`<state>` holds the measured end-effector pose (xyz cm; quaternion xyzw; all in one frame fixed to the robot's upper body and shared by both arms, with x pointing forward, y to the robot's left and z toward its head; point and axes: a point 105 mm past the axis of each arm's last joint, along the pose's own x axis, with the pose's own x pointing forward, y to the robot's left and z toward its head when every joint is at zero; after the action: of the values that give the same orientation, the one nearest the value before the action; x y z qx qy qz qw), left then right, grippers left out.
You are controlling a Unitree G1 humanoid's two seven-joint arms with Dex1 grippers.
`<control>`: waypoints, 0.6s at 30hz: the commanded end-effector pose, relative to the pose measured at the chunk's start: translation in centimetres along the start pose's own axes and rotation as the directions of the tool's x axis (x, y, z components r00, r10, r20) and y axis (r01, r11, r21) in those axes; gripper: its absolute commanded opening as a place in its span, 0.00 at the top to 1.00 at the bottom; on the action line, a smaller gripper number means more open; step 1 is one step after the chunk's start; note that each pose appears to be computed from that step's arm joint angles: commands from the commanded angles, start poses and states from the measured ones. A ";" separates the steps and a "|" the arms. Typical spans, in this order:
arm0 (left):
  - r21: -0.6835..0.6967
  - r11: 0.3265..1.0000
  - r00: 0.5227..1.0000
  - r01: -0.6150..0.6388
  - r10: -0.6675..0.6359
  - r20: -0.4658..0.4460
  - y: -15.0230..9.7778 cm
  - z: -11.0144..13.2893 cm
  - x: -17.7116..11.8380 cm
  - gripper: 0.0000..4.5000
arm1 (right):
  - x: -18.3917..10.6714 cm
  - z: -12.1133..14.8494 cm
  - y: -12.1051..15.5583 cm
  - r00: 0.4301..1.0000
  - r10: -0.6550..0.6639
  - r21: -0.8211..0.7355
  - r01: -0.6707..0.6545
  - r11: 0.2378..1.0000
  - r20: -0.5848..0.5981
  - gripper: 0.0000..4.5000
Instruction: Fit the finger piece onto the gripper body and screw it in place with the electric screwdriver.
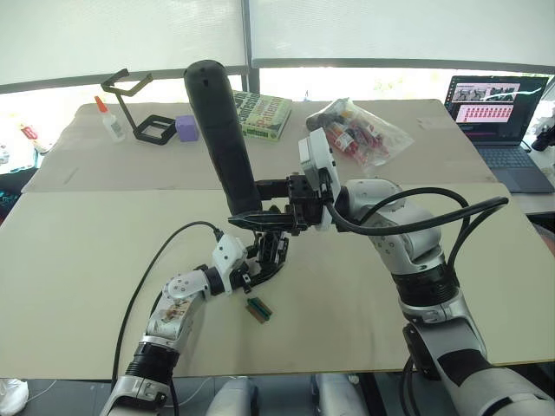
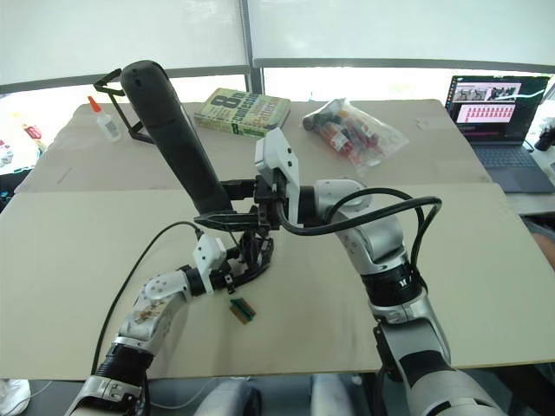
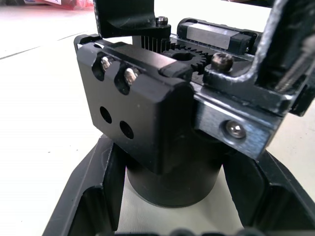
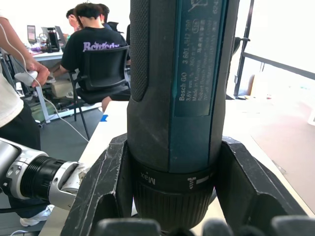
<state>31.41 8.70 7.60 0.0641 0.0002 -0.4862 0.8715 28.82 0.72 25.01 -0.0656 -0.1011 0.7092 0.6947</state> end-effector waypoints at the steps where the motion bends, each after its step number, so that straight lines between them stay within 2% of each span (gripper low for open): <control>1: -0.039 0.999 0.999 0.025 -0.026 -0.021 -0.9 -1.0 0.1 0.48 | 0.3 1.7 0.3 0.999 0.016 -0.074 -0.013 0.997 0.048 0.57; 18: -0.039 0.999 0.999 0.022 -0.023 -0.022 -0.9 -1.1 0.0 0.48 | 0.4 1.2 0.5 0.999 0.006 -0.057 -0.003 0.998 0.053 0.57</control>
<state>31.41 8.69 7.59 0.0639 0.0001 -0.4861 0.8716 28.97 0.83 24.59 -0.0630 -0.0986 0.7034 0.7011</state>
